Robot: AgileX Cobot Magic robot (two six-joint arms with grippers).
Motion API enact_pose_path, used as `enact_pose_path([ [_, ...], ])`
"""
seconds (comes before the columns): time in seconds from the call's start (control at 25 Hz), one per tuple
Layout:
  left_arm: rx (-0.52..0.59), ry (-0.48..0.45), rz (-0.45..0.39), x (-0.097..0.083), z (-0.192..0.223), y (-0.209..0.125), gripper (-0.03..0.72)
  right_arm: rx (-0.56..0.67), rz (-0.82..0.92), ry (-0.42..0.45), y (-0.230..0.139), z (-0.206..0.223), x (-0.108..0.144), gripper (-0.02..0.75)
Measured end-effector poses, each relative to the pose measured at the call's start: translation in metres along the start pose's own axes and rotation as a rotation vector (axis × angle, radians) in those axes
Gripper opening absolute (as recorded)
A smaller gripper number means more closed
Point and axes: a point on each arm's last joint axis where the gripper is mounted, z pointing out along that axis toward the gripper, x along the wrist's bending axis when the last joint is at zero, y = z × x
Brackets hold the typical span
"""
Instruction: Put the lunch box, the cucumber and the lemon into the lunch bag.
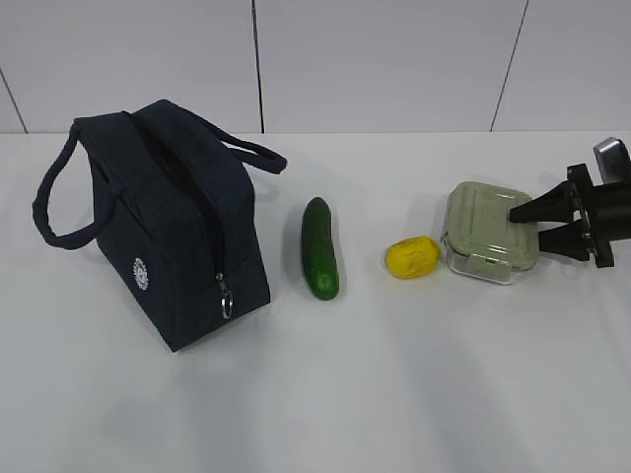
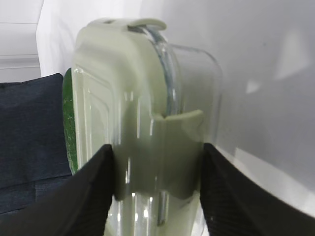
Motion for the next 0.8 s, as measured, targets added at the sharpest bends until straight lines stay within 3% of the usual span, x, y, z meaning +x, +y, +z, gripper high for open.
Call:
enact_pose_path([
  [0.8,0.0,0.0,0.0,0.0,0.0,0.0,0.241,-0.002,0.007,0.001,0.0001,0.0,0.0001,0.38],
])
